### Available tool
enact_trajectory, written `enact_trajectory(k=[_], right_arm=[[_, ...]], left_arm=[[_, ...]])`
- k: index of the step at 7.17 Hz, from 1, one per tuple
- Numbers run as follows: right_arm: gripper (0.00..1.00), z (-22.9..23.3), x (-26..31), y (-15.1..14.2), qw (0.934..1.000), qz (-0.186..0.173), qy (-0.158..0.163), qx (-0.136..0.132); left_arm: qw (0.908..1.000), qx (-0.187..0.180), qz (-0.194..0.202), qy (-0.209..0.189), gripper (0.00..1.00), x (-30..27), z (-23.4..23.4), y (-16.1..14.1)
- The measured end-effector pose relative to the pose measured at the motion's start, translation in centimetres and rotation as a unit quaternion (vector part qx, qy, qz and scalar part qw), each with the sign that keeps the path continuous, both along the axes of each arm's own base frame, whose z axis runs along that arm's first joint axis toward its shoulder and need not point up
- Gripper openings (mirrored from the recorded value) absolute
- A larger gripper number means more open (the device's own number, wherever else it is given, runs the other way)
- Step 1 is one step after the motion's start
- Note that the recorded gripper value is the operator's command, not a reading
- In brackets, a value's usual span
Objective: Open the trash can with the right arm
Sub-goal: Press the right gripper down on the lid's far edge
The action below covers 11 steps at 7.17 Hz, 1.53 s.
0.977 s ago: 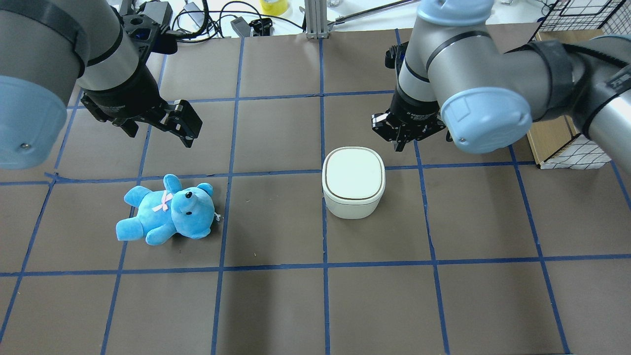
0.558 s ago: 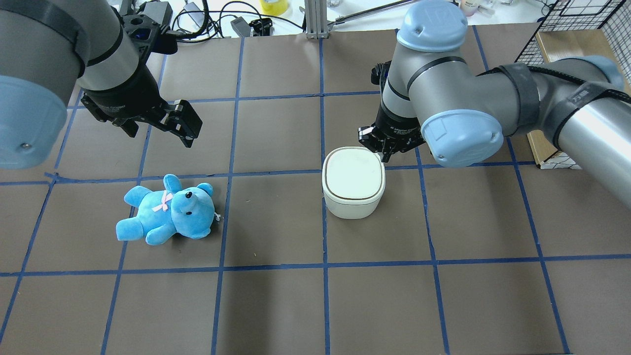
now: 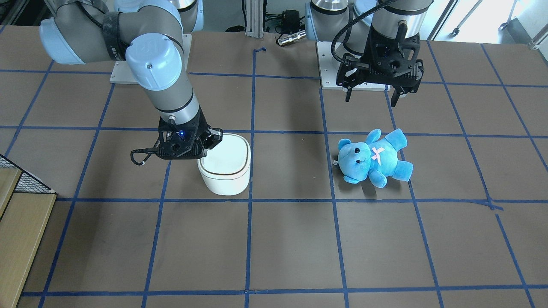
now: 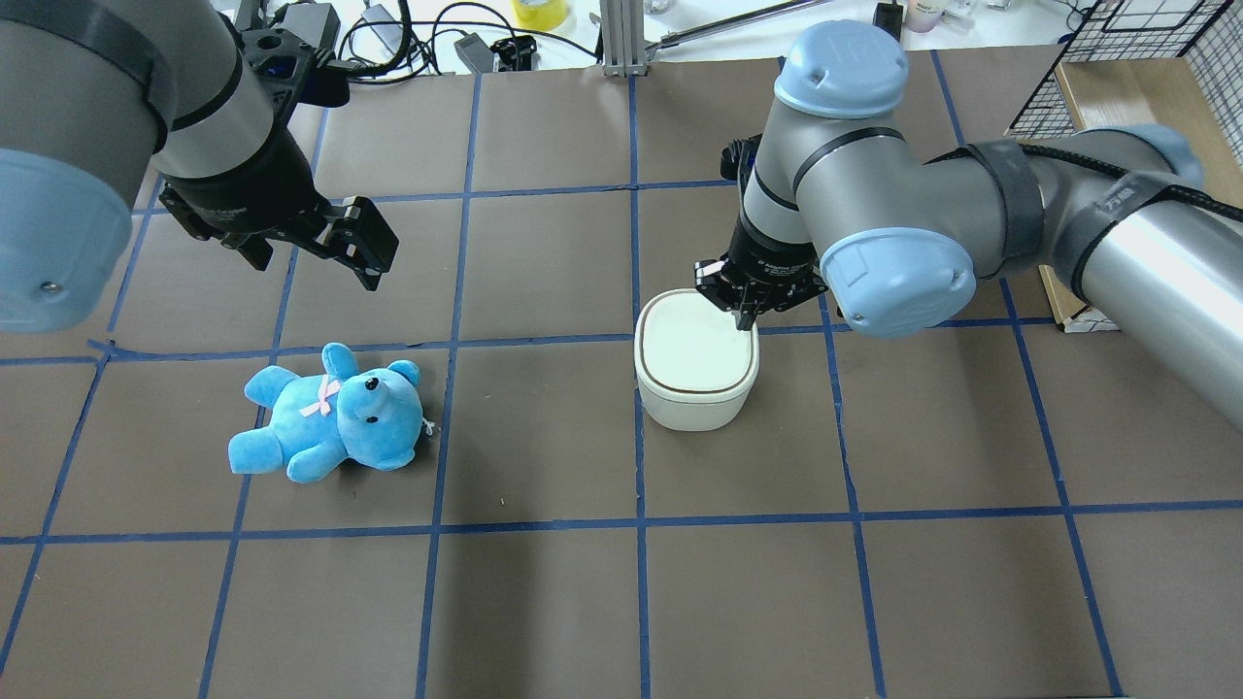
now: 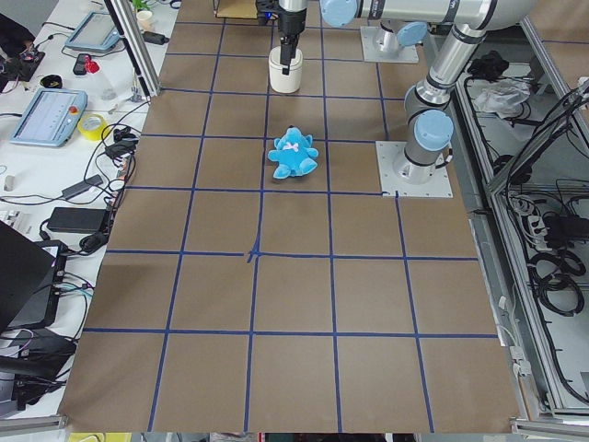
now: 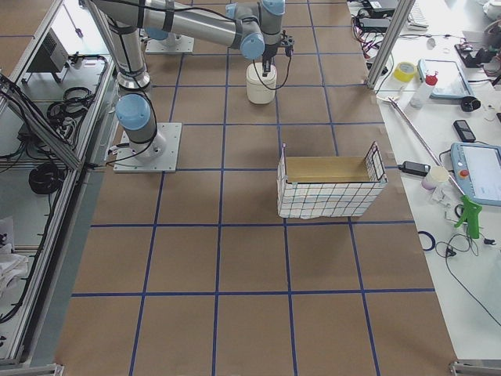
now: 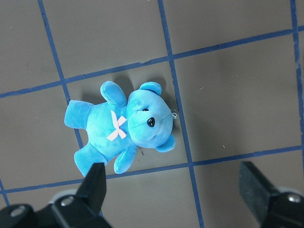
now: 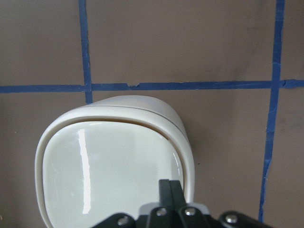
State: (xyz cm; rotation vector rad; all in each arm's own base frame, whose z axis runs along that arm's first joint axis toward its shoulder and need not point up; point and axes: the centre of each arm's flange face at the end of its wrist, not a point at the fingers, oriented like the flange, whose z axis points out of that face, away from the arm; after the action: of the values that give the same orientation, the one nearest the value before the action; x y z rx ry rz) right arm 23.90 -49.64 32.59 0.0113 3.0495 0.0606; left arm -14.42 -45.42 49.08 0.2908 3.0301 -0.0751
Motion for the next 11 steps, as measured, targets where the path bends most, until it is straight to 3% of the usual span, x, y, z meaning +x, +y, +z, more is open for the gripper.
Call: enact_trajectory(k=[11], right_arm=[[0.0, -1.5, 0.2, 0.0, 0.9999, 0.0, -0.007, 0.015]], left_arm=[[1.0, 0.0, 0.0, 0.0, 1.0, 0.0, 0.0, 0.0]])
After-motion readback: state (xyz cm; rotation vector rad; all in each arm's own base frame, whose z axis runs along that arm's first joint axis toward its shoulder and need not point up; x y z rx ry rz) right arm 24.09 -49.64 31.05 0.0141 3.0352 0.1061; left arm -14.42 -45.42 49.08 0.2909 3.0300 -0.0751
